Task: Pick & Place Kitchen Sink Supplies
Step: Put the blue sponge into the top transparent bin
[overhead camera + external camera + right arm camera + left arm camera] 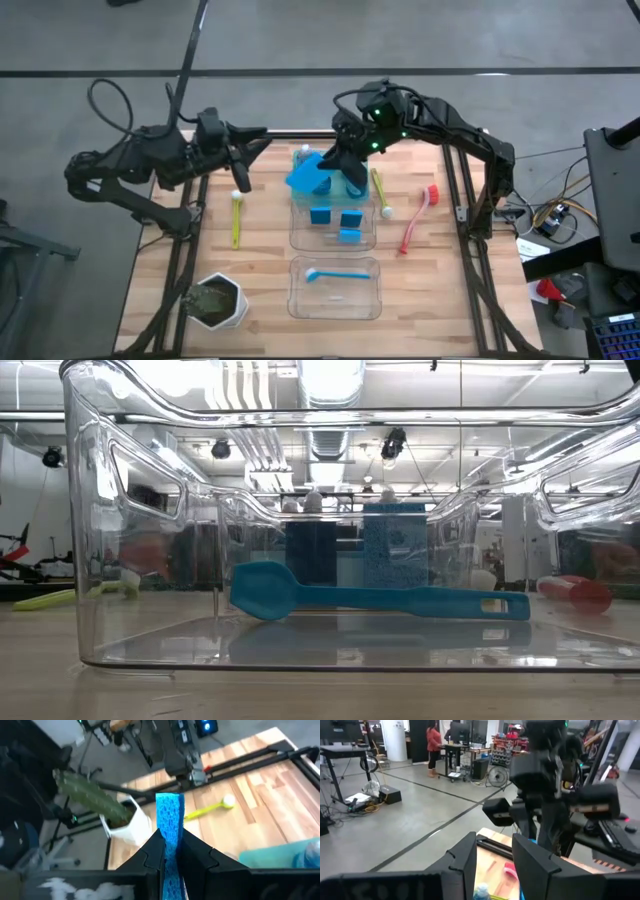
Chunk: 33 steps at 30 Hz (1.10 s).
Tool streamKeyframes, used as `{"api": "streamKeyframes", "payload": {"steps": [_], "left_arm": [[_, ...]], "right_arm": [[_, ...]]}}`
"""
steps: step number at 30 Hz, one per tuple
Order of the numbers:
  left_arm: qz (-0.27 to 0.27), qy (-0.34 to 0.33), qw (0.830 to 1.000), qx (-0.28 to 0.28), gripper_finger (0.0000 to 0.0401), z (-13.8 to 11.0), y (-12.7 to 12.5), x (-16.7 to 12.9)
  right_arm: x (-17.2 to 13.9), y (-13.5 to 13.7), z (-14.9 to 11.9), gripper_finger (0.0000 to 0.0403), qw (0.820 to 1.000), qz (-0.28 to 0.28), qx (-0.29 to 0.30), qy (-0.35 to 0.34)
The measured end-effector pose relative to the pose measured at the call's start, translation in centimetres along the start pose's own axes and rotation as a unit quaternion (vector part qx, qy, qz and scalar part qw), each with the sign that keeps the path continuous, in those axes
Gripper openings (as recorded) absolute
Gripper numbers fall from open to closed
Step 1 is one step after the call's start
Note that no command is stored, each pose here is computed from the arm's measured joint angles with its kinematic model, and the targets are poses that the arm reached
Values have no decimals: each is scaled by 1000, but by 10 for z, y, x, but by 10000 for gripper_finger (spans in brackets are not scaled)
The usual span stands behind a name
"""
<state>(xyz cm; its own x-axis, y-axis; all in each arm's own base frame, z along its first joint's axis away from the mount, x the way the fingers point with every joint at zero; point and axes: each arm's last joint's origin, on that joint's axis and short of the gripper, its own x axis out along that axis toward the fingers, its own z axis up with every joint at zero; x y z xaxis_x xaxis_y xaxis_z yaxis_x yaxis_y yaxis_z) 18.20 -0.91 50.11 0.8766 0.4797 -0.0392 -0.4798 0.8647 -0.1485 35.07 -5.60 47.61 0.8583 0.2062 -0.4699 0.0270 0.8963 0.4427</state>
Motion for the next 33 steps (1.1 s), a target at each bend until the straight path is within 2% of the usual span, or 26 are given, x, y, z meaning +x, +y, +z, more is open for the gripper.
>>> {"api": "streamKeyframes", "payload": {"steps": [9, 23, 29, 33], "left_arm": [[0, -3, 1000, -9, 122, 2, 2, -3], [0, -3, 1000, 5, 122, 3, 6, -8], [2, 9, 1000, 15, 122, 0, 7, -10], [1, 9, 1000, 19, 122, 0, 7, -10]], "right_arm": [[26, -9, -20, 43, 994, -34, -20, 100], [88, -37, -49, 43, 970, -85, -1, 226], [114, -34, -63, 43, 961, -78, -22, 263], [133, -34, -78, 43, 945, -113, -58, 301]]}}
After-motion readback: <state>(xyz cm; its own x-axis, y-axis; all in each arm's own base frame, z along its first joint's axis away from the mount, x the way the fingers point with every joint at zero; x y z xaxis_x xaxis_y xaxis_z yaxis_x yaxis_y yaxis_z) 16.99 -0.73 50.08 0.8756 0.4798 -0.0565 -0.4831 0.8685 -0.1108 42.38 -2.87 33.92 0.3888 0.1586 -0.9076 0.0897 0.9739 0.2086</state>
